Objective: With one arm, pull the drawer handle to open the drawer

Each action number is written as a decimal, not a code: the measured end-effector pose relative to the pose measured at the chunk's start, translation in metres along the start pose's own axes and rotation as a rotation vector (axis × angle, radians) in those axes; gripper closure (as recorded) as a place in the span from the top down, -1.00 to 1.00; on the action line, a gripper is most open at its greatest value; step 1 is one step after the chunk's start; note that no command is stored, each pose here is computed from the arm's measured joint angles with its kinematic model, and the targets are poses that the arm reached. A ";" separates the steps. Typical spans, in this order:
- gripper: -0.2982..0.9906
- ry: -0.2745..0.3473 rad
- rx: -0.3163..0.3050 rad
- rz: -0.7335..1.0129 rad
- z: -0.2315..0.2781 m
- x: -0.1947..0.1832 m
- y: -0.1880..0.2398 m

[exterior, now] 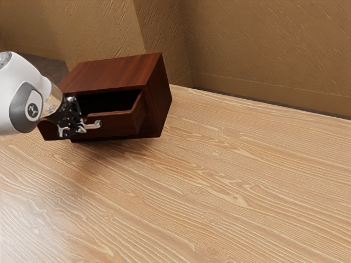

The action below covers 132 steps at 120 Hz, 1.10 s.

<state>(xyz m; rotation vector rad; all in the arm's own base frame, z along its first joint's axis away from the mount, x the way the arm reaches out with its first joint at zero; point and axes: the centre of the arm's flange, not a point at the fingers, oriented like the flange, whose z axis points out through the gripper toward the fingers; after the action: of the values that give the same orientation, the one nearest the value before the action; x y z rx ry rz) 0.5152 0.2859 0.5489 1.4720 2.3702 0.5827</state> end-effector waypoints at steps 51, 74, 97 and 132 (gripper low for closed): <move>-0.67 -0.012 -0.030 0.001 -0.025 0.005 -0.038; -0.68 -0.018 -0.038 -0.002 -0.032 0.006 -0.050; -0.50 -0.016 -0.057 0.004 -0.041 0.007 -0.052; 0.11 -0.060 -0.130 0.097 -0.106 -0.040 -0.067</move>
<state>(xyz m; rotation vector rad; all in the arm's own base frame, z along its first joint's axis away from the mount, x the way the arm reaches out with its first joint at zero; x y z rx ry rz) 0.4332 0.2034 0.6108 1.5309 2.1821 0.6916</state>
